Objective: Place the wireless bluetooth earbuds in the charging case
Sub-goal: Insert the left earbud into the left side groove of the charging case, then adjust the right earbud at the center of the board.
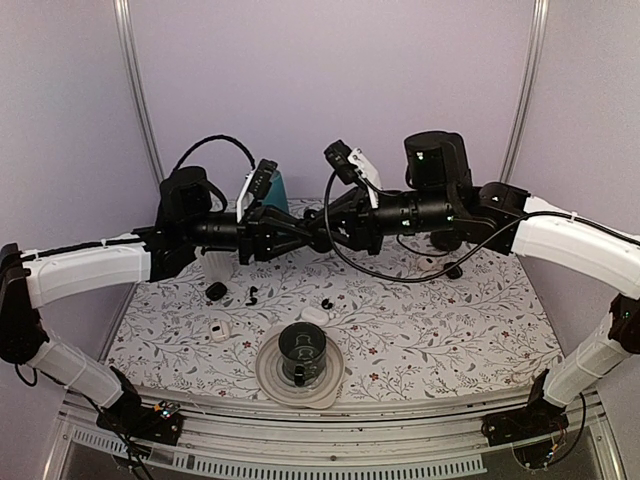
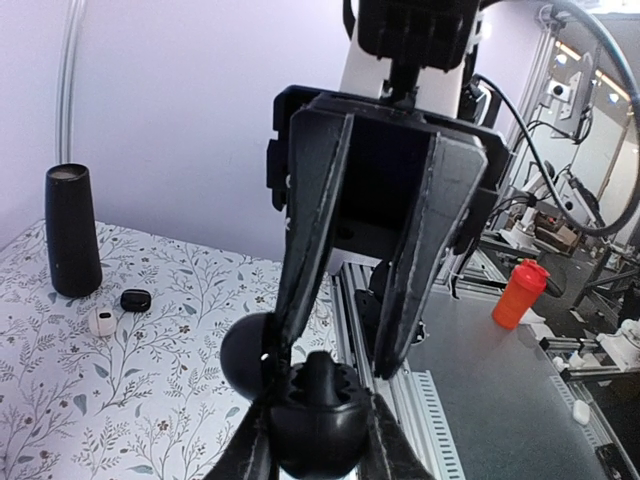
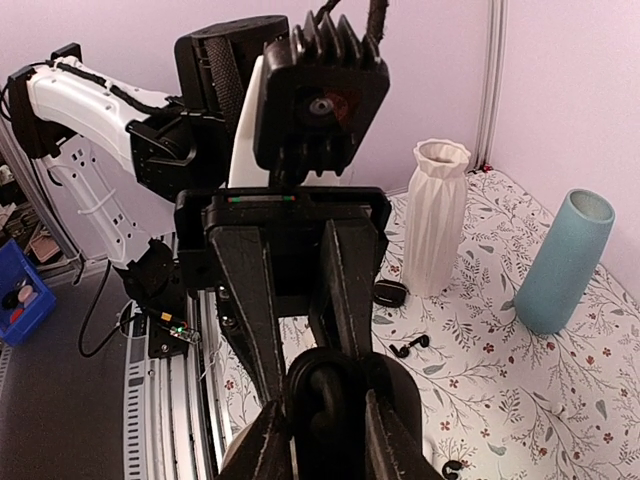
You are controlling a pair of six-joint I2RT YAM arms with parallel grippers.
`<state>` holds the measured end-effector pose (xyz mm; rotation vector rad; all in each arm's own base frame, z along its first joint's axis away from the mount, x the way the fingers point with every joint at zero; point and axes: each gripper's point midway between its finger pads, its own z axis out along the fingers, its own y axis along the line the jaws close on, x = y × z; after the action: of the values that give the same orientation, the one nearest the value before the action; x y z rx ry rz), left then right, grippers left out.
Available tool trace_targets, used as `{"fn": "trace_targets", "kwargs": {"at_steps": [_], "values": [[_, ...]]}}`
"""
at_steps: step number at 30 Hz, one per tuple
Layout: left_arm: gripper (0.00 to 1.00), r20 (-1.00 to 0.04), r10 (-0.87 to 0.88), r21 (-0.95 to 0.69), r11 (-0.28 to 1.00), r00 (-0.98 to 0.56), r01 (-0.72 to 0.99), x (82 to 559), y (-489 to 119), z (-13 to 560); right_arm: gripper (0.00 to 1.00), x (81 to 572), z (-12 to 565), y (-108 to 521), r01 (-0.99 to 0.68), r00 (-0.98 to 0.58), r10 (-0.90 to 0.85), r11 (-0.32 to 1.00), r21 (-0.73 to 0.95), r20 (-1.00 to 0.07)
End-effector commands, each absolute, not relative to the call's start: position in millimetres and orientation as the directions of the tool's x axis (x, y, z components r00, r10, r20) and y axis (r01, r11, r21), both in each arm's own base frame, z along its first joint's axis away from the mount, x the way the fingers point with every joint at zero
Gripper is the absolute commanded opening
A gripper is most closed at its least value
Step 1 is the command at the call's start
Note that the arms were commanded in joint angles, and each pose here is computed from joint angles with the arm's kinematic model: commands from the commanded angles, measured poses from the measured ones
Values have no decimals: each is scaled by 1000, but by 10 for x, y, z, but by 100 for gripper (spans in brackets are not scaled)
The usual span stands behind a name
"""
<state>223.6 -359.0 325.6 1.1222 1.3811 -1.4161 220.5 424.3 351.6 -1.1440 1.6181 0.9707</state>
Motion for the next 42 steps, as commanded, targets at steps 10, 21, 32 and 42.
{"fn": "trace_targets", "kwargs": {"at_steps": [10,21,32,42], "values": [[0,-977,-29,-210,-23,-211,977,2253,-3518,3393,13,2156,3894,4111,-949,-160,-134,292,116,-978],[0,-977,-32,-209,-20,-209,978,2263,-3518,3409,4,2133,3662,4235,-959,-193,-200,247,141,-961],[0,-979,-38,-201,-18,-202,979,2252,-3506,3437,3,2162,3545,4295,-958,-210,-231,244,152,-950],[0,-981,-44,-190,-20,-191,982,2257,-3508,3463,3,2028,3320,4402,-963,-251,-309,176,204,-917]]}}
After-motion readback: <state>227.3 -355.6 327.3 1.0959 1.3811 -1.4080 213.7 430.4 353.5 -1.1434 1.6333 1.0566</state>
